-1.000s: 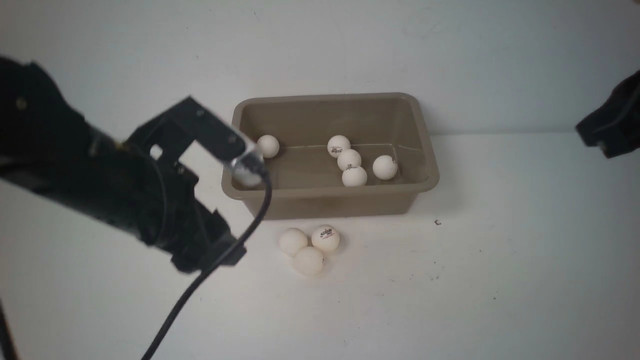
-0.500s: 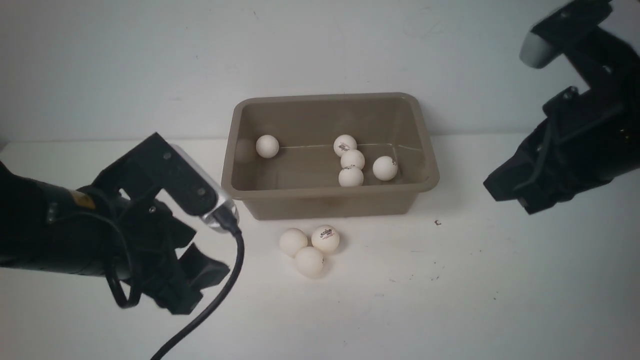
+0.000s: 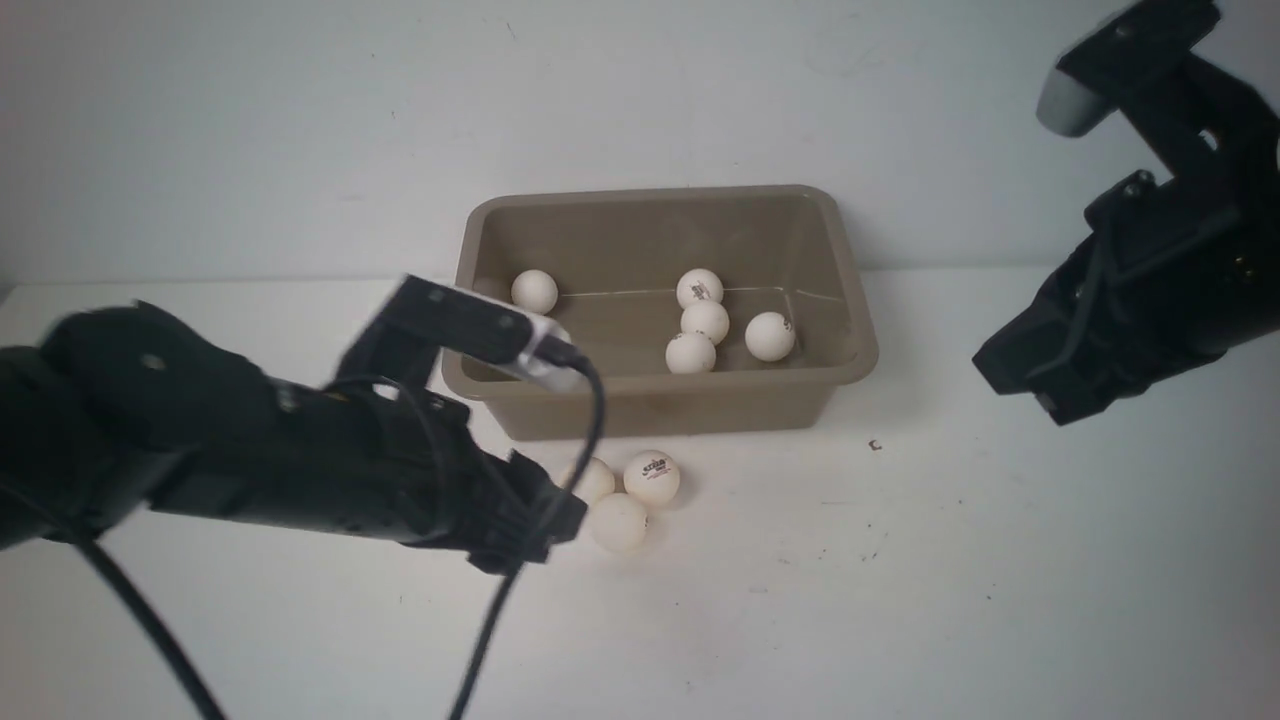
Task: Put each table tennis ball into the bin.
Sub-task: Use the left arm to clamp the table tennis ball closest to it
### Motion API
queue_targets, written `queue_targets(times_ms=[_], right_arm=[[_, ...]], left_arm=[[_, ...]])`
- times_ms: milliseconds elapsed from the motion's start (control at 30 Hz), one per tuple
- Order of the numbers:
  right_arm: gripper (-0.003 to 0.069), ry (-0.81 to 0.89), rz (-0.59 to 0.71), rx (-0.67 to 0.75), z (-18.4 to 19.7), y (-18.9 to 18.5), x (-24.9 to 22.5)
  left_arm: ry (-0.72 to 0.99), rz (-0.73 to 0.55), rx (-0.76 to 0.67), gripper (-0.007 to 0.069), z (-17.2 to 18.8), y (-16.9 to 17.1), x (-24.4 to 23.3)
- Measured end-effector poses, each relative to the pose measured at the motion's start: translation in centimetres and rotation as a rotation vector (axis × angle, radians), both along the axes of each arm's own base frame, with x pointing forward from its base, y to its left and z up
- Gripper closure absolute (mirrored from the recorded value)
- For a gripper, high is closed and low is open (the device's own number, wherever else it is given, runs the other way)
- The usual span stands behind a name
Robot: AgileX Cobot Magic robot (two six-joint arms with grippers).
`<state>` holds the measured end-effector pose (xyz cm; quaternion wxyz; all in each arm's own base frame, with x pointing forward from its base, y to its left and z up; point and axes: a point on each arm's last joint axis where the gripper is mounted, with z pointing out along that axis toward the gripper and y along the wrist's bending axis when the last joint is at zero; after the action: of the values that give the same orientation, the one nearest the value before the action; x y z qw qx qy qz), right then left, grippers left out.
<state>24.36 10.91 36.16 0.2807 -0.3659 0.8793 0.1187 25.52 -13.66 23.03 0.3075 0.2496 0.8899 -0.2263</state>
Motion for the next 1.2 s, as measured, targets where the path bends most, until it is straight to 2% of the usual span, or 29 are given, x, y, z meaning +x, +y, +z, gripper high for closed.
queue_targets(times_ms=[233, 367, 800, 1200], right_arm=[[0.0675, 0.004, 0.001, -0.001, 0.0, 0.0, 0.0], [0.0675, 0.005, 0.002, -0.002, 0.0, 0.0, 0.0], [0.0675, 0.007, 0.002, -0.003, 0.0, 0.0, -0.1], [0.0675, 0.016, 0.006, -0.006, -0.1, 0.0, -0.1]], left_arm=[[-0.015, -0.023, 0.062, 0.022, -2.8, -3.1, 0.3], [-0.025, -0.014, 0.095, 0.022, -3.8, -3.4, 1.2], [-0.091, -0.054, 0.135, 0.022, -3.5, -4.4, 3.5], [-0.102, -0.047, 0.206, 0.022, -6.1, -4.6, 4.7]])
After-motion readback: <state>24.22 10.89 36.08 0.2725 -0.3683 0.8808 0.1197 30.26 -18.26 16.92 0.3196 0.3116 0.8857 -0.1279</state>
